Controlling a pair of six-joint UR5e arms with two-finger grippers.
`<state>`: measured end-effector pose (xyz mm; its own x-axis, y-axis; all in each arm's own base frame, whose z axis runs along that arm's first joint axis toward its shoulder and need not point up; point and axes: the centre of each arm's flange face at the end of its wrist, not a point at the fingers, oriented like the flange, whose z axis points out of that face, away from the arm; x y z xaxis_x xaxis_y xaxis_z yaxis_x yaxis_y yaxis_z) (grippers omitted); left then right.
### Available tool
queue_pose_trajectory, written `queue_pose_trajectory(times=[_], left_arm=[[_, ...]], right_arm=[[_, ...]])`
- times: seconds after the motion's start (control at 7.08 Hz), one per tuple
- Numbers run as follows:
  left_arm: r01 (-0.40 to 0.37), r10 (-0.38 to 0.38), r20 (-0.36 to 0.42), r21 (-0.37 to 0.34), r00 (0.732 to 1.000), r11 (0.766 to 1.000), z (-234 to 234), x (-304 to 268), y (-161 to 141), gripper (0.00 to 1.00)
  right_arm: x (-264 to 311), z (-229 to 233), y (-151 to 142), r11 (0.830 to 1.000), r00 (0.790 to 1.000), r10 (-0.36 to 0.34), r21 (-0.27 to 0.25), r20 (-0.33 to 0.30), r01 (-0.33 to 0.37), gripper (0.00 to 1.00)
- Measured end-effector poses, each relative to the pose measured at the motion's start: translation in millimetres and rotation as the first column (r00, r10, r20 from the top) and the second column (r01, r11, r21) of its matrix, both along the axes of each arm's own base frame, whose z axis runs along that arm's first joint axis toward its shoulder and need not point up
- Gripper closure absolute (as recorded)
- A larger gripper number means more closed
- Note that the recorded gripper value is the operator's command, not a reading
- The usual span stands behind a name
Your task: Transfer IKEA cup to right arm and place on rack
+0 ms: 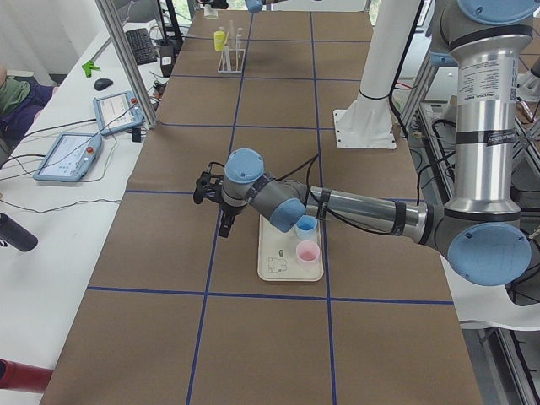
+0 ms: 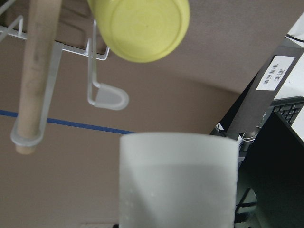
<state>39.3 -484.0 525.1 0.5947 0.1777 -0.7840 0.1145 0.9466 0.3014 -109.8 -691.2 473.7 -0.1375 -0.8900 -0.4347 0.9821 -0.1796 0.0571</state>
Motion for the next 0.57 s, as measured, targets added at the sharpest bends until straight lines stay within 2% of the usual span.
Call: queue_pose_trajectory(times=[0.57], left_arm=[[0.000, 0.000, 0.000, -0.001, 1.000, 1.000, 1.0, -0.3, 1.8, 0.00]], right_arm=[[-22.7, 26.3, 15.4, 1.000, 0.998, -0.014, -0.017, -0.060, 0.013, 0.71]])
